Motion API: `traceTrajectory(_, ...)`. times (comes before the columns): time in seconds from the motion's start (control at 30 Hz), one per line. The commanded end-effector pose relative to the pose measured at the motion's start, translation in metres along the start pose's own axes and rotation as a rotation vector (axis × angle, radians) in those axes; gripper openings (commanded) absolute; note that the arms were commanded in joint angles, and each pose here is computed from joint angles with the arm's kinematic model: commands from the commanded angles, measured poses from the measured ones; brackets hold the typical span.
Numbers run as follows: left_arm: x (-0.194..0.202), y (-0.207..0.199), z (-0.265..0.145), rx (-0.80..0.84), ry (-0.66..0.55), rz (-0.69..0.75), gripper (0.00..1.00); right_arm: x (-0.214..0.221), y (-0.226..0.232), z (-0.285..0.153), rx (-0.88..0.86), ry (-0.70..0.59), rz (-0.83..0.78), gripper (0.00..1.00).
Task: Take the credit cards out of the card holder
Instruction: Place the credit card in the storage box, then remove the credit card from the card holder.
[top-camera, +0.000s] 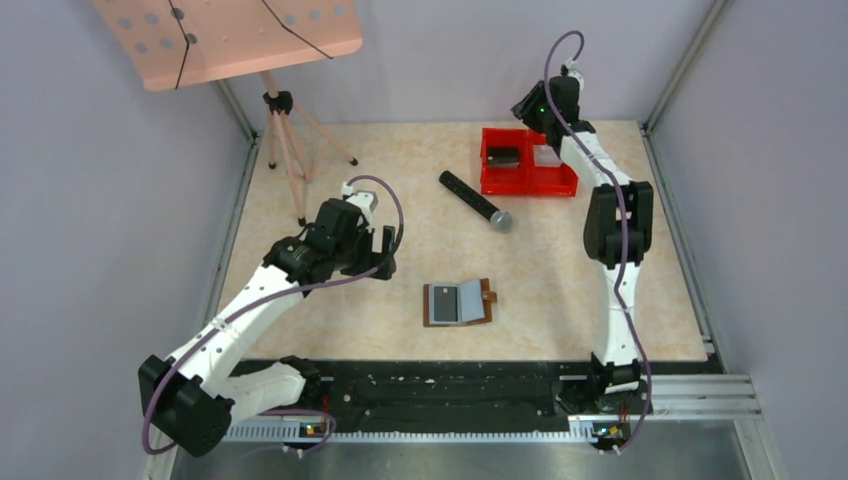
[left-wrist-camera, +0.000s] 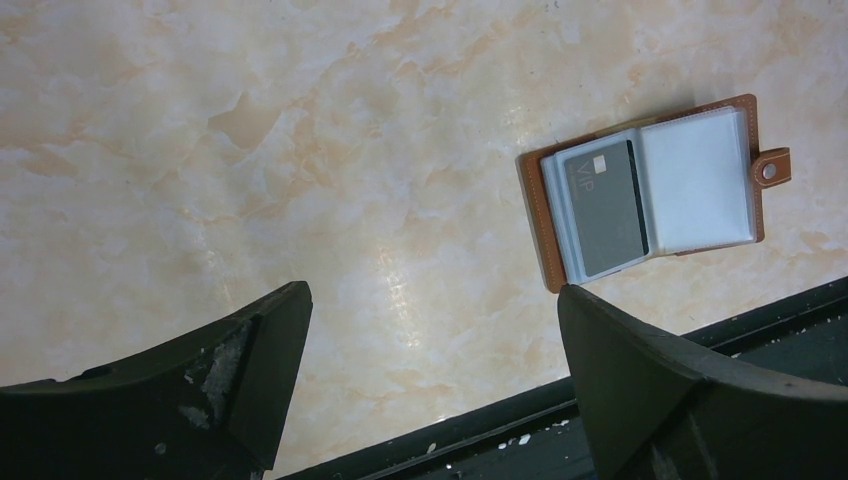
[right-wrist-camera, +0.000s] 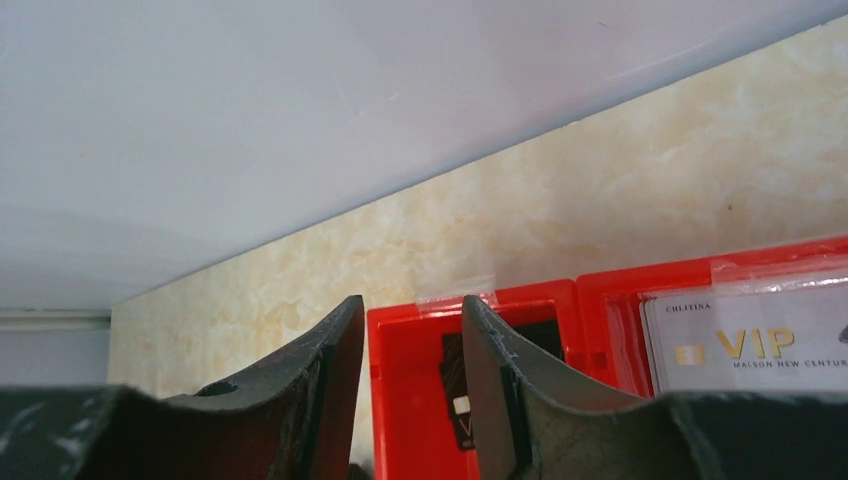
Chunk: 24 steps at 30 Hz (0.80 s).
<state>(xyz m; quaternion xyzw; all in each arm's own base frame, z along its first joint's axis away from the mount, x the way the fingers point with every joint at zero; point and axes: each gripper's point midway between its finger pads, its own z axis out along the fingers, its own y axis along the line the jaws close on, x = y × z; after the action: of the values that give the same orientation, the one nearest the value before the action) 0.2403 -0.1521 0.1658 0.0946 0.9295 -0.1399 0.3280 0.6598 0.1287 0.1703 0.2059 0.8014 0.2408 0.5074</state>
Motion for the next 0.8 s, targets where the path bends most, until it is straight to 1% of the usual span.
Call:
traceTrajectory(0.0, -0.006, -0.001, -0.001, 0.01, -0.031, -0.022, 0.99, -0.042, 0.045, -0.048, -0.078, -0.001, -0.021, 0.41)
traceTrajectory(0.07, -0.004, -0.001, 0.001, 0.009, -0.021, -0.041, 0.99, -0.032, 0.048, -0.066, -0.075, 0.049, -0.007, 0.41)
traceTrajectory(0.1, -0.002, -0.007, 0.001, 0.04, -0.006, -0.051, 0.99, -0.023, 0.052, -0.075, -0.076, 0.076, -0.004, 0.41)
traceTrajectory(0.2, 0.002, -0.016, 0.002, 0.085, 0.015, -0.096, 0.99, 0.01, 0.059, -0.109, -0.077, 0.148, -0.027, 0.41)
traceTrajectory(0.37, 0.009, -0.034, 0.0, 0.183, 0.035, -0.169, 0.97, 0.08, 0.079, -0.177, -0.121, 0.262, -0.128, 0.41)
traceTrajectory(0.53, 0.016, -0.041, 0.005, 0.239, 0.021, -0.247, 0.95, 0.156, 0.088, -0.245, -0.179, 0.393, -0.146, 0.41)
traceTrajectory(0.7, 0.023, -0.047, 0.012, 0.287, 0.004, -0.314, 0.93, 0.229, 0.084, -0.306, -0.243, 0.547, -0.125, 0.39)
traceTrajectory(0.77, 0.027, -0.049, 0.016, 0.307, 0.011, -0.335, 0.91, 0.248, 0.07, -0.324, -0.239, 0.596, -0.104, 0.38)
